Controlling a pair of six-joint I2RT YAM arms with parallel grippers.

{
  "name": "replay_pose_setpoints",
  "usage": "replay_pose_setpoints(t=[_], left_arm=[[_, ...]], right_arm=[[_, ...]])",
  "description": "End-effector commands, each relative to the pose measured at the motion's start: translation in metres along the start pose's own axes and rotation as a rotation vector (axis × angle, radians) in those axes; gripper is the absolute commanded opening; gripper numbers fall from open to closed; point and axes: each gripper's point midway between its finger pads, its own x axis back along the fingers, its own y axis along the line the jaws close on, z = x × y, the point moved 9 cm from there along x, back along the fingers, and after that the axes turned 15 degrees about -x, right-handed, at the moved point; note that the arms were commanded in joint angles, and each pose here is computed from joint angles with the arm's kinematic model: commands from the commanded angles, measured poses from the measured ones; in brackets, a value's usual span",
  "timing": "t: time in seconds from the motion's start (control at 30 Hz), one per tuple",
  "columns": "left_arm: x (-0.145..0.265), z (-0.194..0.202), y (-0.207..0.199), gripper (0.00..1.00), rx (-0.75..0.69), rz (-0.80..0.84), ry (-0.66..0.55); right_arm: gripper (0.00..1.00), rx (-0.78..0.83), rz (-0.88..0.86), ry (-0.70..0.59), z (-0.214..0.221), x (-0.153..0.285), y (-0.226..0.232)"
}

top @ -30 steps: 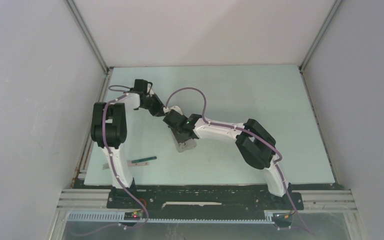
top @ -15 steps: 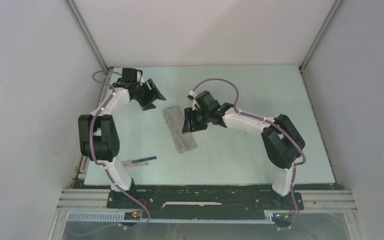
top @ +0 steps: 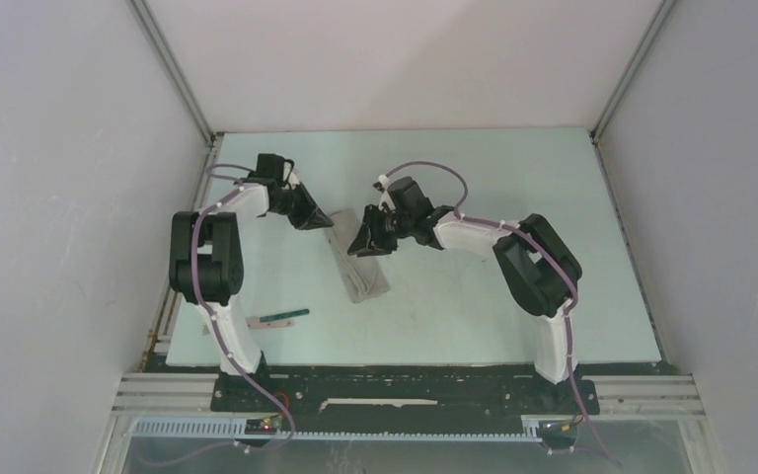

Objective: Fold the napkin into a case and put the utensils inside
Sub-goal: Fold the 2/3-rectangle-folded napkin at the center of the board.

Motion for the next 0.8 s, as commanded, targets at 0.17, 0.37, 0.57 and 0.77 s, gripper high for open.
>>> replay_pose_setpoints(t=[0.17, 0.37, 0.57, 0.77], left_arm=[[-0.025, -0.015, 0.005, 0.10, 0.040, 0.010, 0.006], [-0.035, -0.020, 0.008, 0.10, 0.048, 0.019, 0.008], [-0.015, -0.027, -0.003, 0.19, -0.021, -0.007, -0.043], [0.040, -0.004, -0.021, 0.57, -0.100, -0.024, -0.122]], right_arm=[[0.42, -0.073, -0.033, 0.027, 0.011, -0.016, -0.010], [0.46, -0.078, -0.038, 0.055, 0.021, -0.024, -0.015], [0.49, -0.042, -0.076, 0.078, 0.038, -0.034, -0.001], [0.58, 0.113, 0.144, -0.005, 0.044, 0.000, 0.011]])
